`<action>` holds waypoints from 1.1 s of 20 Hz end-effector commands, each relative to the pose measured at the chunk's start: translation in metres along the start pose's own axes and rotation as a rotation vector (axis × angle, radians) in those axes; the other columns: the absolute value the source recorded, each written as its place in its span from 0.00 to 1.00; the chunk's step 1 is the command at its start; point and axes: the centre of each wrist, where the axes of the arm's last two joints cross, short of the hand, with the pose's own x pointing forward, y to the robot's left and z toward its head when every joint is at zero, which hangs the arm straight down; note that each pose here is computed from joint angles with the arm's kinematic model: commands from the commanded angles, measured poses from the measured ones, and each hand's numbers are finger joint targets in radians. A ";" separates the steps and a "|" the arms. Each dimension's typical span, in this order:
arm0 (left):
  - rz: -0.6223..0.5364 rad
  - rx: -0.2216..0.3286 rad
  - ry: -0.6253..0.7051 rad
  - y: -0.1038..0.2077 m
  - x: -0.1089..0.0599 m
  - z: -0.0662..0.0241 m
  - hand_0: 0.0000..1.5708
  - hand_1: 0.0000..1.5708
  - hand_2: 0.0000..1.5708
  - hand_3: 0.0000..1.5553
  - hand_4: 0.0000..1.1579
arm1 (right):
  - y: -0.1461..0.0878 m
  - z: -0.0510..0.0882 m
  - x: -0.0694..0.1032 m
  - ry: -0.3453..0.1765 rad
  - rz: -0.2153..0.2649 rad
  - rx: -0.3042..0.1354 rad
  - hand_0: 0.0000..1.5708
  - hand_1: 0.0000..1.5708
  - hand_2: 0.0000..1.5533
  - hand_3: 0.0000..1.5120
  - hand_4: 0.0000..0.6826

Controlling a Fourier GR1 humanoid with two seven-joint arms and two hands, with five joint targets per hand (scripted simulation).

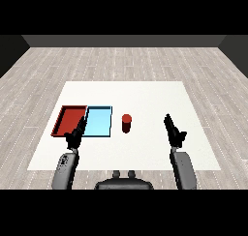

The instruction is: Pick the red can and put it in the red box

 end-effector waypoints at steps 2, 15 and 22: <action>0.001 -0.001 -0.018 -0.001 0.001 -0.0018 0.00 0.00 0.00 0.00 0.00 | 0.001 0.002 -0.001 -0.002 -0.004 -0.001 0.00 0.00 0.00 0.00 0.00; 0.115 0.020 -0.497 0.006 0.011 0.0027 0.00 0.00 0.00 0.00 0.00 | 0.001 0.019 -0.001 -0.324 -0.103 0.088 0.00 0.00 0.00 0.00 0.00; 0.140 0.021 -0.515 0.004 0.015 -0.0330 0.00 0.00 0.00 0.00 0.00 | 0.005 0.000 0.003 -0.310 -0.092 0.085 0.00 0.00 0.00 0.00 0.00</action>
